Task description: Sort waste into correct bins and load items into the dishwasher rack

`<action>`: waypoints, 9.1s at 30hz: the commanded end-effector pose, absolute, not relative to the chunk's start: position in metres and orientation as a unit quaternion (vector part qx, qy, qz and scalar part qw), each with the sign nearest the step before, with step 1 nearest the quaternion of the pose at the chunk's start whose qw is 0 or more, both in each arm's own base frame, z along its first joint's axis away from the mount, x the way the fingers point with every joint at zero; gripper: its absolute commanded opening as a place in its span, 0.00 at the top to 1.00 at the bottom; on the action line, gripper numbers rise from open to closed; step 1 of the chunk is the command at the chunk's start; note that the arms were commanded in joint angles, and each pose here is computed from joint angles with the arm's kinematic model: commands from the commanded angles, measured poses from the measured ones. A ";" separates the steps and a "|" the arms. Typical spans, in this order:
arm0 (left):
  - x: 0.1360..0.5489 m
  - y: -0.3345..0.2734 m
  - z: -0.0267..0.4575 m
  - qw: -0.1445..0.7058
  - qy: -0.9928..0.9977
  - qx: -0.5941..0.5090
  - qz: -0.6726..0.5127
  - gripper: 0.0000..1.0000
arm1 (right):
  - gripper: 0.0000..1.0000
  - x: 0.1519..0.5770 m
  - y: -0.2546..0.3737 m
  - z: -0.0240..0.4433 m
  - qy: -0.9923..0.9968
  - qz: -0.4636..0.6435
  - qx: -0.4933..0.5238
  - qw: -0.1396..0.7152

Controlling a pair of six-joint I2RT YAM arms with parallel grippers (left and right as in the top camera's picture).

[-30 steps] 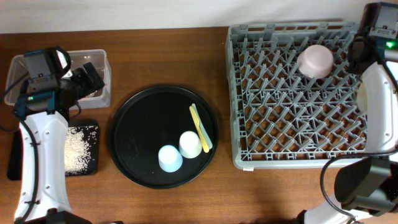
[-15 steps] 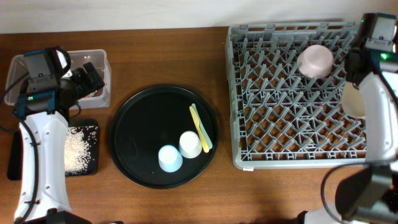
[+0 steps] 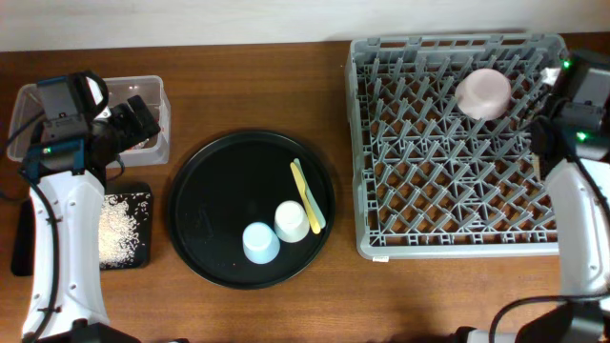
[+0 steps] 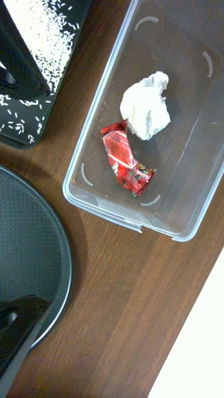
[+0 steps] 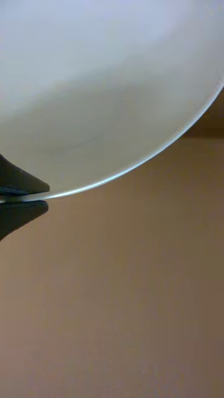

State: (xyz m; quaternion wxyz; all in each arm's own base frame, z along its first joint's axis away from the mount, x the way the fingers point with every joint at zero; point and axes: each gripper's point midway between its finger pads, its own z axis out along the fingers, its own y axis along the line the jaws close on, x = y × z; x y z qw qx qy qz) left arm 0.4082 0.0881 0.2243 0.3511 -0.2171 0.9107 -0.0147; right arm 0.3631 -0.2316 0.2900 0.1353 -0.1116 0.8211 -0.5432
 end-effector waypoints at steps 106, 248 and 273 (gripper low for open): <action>0.410 0.090 0.232 0.361 0.907 -0.217 -0.014 0.01 | 0.96 0.362 -0.131 0.123 0.971 -0.089 0.168 0.145; 0.410 0.090 0.232 0.361 0.907 -0.217 -0.014 0.01 | 0.07 0.423 0.038 0.099 0.984 0.017 -0.124 0.130; 0.410 0.090 0.232 0.361 0.907 -0.217 -0.014 0.01 | 0.02 0.326 0.271 0.199 0.953 0.138 -0.250 0.097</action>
